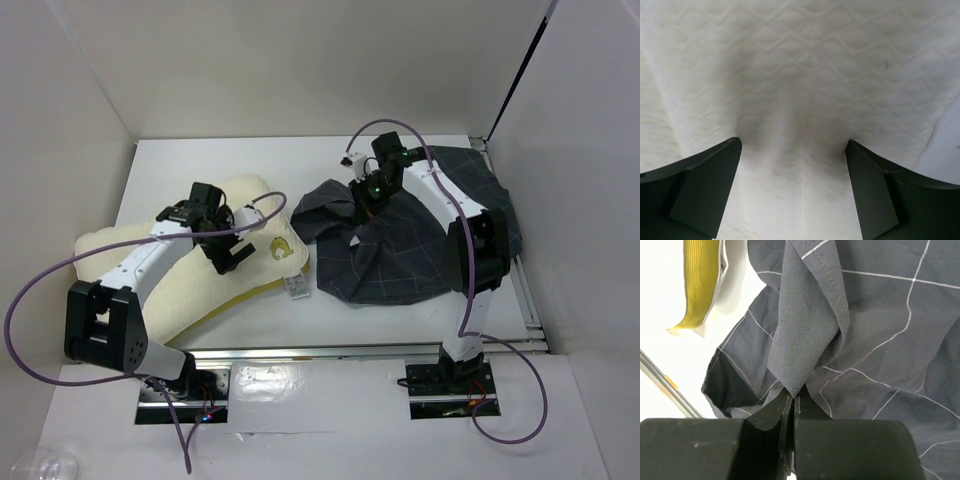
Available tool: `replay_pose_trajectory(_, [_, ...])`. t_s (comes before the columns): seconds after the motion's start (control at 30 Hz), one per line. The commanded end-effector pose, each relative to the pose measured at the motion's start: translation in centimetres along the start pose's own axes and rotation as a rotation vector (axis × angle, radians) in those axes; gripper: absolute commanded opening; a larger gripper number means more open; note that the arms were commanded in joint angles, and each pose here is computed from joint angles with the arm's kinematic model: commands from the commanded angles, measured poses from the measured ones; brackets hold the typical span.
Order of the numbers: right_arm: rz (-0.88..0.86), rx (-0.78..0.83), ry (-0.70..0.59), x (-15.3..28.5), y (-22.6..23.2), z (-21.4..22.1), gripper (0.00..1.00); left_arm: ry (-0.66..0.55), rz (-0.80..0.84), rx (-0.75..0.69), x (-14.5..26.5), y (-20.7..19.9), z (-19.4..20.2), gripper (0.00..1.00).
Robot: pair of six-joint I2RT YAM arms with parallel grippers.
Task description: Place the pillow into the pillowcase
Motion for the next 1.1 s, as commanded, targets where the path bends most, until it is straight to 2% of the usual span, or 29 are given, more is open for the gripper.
replay_pose_trajectory(0.0, [0.016,0.028,-0.032,2.6,0.9,0.1,0.0,-0.047,-0.101,-0.041,1.9,4.2,-1.7,1.0])
replay_pose_trajectory(0.2, [0.015,0.032,-0.021,1.9,0.4,-0.2,0.0,-0.052,-0.079,-0.022,2.6,5.1,-1.8,1.0])
replay_pose_trajectory(0.37, [0.007,0.023,-0.003,1.5,-0.2,-0.8,0.0,-0.025,0.002,0.023,-0.6,4.6,0.0,1.0])
replay_pose_trajectory(0.53, [0.016,0.042,-0.003,1.5,-0.4,-1.1,0.0,-0.022,0.126,0.149,-3.3,3.6,1.0,1.0])
replay_pose_trajectory(0.87, [0.025,0.029,0.022,1.7,-0.8,-0.7,0.0,0.001,0.196,0.29,-7.5,3.1,1.9,1.0])
replay_pose_trajectory(0.93, [0.025,0.029,0.022,1.7,-0.8,-0.7,0.0,0.008,0.205,0.303,-7.9,3.1,2.0,0.9])
replay_pose_trajectory(1.03, [0.025,0.029,0.022,1.7,-0.8,-0.7,0.0,0.008,0.205,0.303,-8.2,3.2,2.0,0.54])
replay_pose_trajectory(1.07, [0.025,0.029,0.022,1.7,-0.8,-0.7,0.0,0.034,0.195,0.316,-8.6,3.0,2.5,0.2])
Point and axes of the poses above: each gripper's point midway between its finger pads, its own x axis back along the fingers, its own y axis along the line the jaws close on, z = x × y, the point moved 5 cm from there along x, back along the fingers, and after that the axes turned 11 degrees about -x, right-handed, at the moved point
